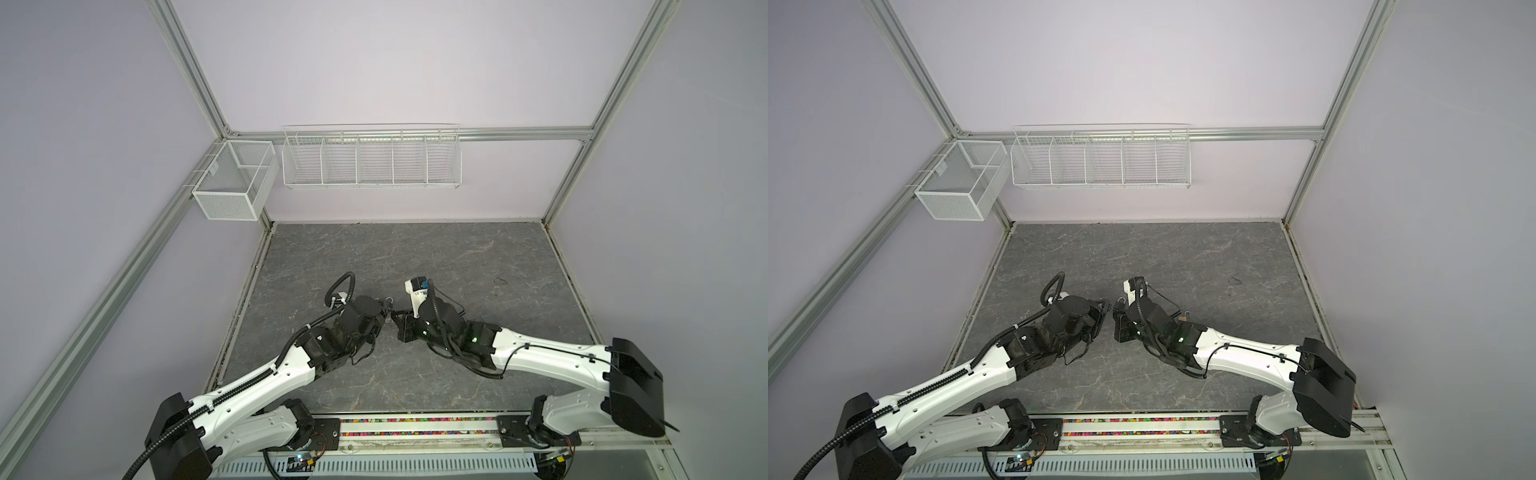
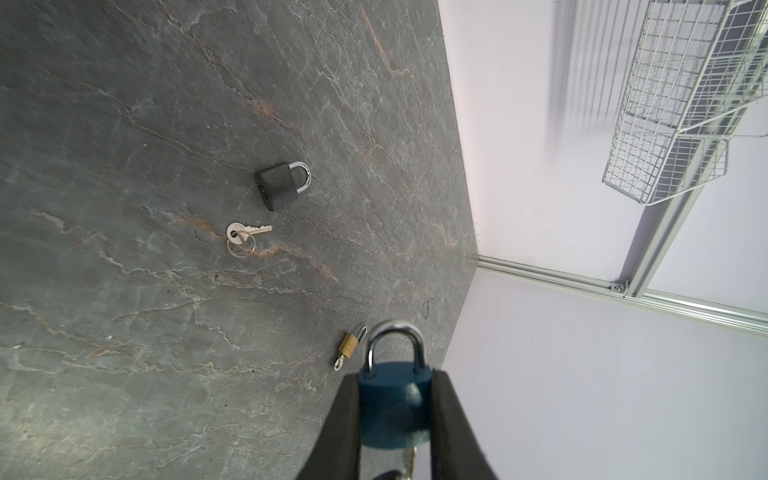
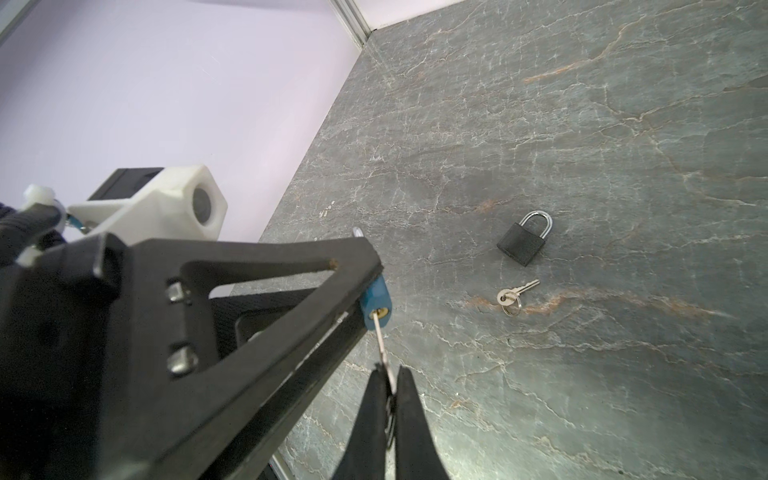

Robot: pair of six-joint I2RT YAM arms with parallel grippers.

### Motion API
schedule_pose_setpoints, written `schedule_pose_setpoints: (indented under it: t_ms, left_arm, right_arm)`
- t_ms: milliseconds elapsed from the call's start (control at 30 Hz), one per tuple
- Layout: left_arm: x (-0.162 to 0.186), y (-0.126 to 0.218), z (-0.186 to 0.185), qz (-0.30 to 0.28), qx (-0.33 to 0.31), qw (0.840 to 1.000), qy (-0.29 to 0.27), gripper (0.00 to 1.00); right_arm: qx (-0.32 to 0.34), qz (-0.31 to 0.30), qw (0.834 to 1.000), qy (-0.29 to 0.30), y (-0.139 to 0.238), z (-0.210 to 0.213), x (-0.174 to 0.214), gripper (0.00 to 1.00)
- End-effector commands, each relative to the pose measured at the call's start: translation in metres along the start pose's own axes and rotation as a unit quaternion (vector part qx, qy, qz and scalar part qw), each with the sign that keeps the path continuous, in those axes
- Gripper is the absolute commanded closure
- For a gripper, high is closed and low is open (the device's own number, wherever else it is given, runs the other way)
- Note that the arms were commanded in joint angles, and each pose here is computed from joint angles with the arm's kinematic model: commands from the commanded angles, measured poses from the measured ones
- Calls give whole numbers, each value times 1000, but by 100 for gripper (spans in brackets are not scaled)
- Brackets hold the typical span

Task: Unlock with the key

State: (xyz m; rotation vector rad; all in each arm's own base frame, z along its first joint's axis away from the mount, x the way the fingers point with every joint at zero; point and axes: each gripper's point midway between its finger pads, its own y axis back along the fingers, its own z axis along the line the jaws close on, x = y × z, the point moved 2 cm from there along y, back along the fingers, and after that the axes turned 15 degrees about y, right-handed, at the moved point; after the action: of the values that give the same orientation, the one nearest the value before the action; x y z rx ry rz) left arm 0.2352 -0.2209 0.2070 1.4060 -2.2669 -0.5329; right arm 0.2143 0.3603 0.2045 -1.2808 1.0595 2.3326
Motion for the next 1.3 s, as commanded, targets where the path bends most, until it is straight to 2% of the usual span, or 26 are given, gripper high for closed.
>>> schedule_pose_setpoints:
  t_ms: [0,233,500,733,1133,1267]
  left_arm:
    - [-2,3,-2,1,10,1000,15,100]
    - [0,4,-7,8,20,1000,22,100]
    - [0,2,-6,7,19,999,26,100]
    - [0,2,-7,6,18,999,28,100]
    - [14,9,-26,39,34,998,42,100]
    - [21,11,-31,60,38,996,50,100]
  right_arm:
    - [7,-11,1000,8,3,2,-9,94]
    - [10,5,1000,6,-3,1,-1,94]
    - [-9,-5,1000,10,-1,12,-13,93]
    - [1,-6,1000,9,2,10,-14,93]
    - [11,30,999,19,-19,13,-3,93]
    - [18,31,998,43,-19,15,-5,94]
